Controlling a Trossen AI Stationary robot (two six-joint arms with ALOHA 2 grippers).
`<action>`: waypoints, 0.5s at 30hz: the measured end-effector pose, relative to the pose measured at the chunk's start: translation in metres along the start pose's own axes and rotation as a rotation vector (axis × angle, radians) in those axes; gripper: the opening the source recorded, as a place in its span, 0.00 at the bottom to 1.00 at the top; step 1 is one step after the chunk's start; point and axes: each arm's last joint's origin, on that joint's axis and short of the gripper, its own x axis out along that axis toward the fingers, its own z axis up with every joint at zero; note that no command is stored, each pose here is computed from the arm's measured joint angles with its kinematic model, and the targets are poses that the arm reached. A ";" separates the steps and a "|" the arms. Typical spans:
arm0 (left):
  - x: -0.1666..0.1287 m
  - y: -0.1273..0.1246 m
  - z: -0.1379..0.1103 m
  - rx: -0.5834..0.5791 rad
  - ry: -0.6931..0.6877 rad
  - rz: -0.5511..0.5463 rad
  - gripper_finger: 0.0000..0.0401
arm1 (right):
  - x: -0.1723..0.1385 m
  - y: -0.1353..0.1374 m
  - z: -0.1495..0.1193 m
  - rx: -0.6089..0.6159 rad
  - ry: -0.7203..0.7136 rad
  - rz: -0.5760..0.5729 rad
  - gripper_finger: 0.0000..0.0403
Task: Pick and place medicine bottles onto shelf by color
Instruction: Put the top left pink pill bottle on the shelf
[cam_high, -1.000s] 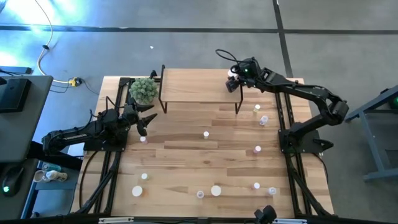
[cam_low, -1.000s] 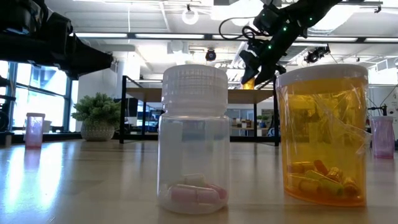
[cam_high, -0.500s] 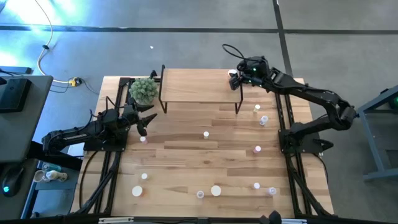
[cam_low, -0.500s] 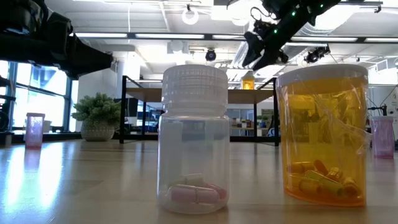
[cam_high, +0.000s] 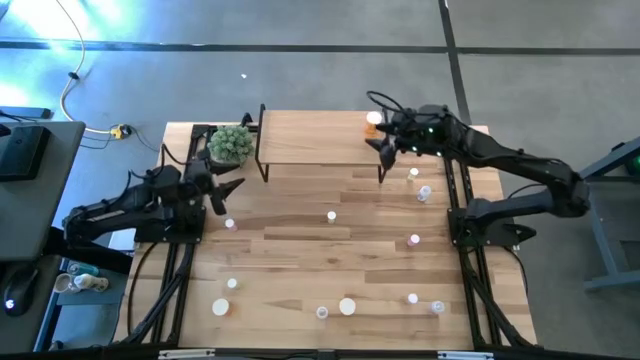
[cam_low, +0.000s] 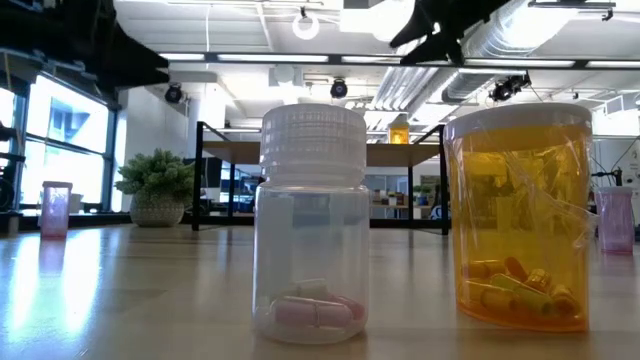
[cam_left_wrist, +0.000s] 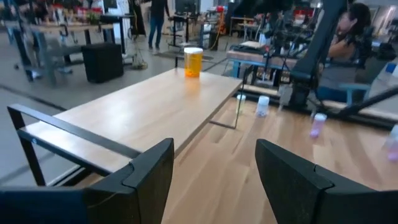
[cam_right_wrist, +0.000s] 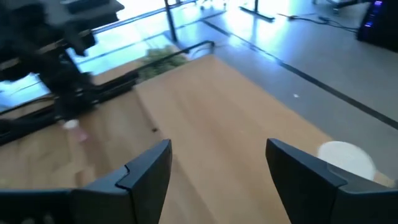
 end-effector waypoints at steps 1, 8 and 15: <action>0.000 -0.001 0.005 -0.019 0.006 0.000 0.54 | -0.002 0.004 0.000 -0.006 -0.001 0.015 0.63; 0.011 -0.006 0.035 -0.019 0.071 -0.001 0.54 | -0.012 0.022 -0.001 -0.031 -0.011 0.088 0.63; 0.021 -0.011 0.057 0.010 0.295 -0.025 0.54 | -0.013 0.030 -0.003 -0.041 -0.005 0.119 0.63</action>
